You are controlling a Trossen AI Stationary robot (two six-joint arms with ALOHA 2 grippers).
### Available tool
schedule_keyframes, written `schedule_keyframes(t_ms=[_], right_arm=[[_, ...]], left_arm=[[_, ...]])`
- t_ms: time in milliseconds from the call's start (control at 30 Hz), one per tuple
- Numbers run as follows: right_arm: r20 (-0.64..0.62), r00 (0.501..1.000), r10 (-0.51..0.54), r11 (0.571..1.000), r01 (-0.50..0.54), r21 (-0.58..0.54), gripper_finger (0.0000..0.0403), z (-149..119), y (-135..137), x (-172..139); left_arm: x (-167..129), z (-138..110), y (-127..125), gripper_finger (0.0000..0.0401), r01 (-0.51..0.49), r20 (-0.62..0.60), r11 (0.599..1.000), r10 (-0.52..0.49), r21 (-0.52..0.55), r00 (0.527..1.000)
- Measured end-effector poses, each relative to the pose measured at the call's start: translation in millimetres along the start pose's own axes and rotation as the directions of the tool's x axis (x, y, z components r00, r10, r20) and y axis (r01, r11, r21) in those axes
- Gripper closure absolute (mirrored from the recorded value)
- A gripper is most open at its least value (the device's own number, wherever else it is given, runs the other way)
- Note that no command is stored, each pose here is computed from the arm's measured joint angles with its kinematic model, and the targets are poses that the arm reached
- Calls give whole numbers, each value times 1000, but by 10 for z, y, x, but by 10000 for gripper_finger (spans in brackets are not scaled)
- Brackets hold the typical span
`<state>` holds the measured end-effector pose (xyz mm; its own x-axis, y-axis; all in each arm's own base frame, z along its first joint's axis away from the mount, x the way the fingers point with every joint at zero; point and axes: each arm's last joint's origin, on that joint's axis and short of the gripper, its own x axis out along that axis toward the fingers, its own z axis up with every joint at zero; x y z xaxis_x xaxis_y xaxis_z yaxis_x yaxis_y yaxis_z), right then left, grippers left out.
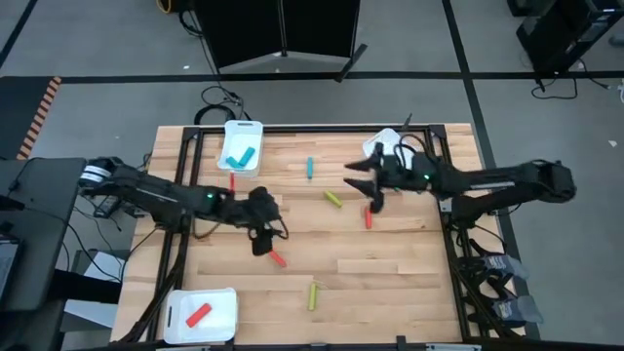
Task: Sort blocks
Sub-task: Put the bottom green block into the top right white bin
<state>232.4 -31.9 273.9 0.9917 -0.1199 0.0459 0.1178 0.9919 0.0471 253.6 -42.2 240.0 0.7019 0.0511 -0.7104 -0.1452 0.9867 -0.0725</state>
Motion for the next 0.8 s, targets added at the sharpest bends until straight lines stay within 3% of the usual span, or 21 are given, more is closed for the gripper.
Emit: schedule_keyframes(t_ms=[233,500,800], right_arm=[[-159,987,-29,999,23,-39,187,-18,346,-286],[-152,988,-18,997,7,-73,176,2,595,-392],[-127,992,23,996,-34,-86,178,48,747,-495]], left_arm=[[254,321,-150,187,8,-115,992,7,122,993],[654,642,-423,187,89,-168,944,-37,316,985],[1003,754,-602,187,126,-268,907,-15,402,963]])
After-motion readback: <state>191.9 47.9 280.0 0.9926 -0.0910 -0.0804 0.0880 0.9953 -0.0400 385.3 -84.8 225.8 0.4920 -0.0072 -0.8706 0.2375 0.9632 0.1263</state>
